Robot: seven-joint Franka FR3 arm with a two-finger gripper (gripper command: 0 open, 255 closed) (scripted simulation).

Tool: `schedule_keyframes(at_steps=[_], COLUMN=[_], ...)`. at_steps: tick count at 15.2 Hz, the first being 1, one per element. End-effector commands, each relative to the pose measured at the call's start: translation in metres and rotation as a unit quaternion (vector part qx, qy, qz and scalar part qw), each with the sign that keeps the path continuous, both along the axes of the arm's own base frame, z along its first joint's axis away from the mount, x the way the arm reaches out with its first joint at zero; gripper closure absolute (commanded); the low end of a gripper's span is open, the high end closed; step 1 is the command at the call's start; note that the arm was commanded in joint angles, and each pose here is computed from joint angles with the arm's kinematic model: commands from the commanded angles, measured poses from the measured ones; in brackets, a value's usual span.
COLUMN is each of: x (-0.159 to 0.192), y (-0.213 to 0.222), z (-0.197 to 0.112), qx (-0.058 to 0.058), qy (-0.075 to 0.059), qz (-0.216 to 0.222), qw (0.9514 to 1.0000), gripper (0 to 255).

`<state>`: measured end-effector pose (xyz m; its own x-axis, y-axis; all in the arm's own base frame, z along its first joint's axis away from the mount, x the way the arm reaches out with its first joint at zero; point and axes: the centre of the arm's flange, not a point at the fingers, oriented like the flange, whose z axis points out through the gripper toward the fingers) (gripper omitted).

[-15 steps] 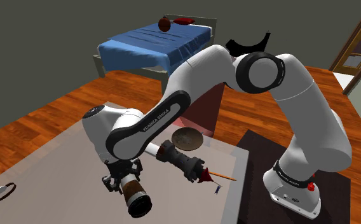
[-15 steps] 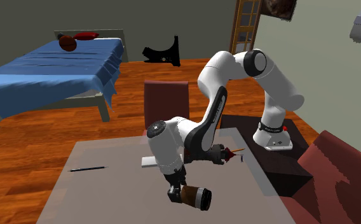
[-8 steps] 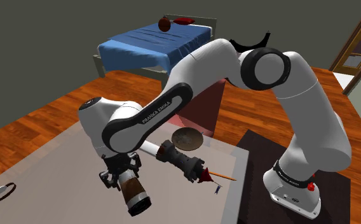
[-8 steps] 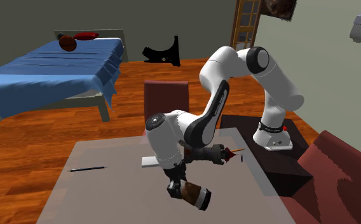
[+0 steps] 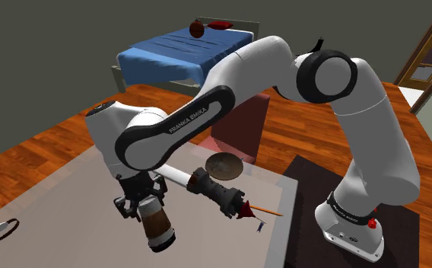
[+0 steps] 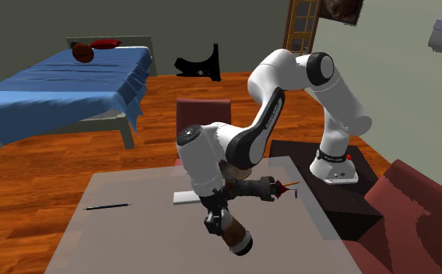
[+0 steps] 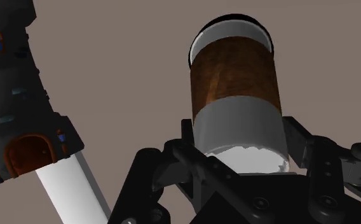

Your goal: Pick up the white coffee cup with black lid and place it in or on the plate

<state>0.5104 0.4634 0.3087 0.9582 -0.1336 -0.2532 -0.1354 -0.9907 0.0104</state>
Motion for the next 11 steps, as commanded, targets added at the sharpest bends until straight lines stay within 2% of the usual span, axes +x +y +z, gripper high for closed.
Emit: schedule_keyframes(at_steps=[1, 5, 11], x=[0.0, 0.0, 0.006], y=[-0.001, -0.001, -0.079], z=[0.011, 0.028, 0.029], qx=[0.0, 0.0, 0.0], qy=[0.0, 0.0, 0.0], qz=[0.0, 0.0, 0.0], qw=[1.0, 1.0, 1.0], gripper=[255, 255, 255])
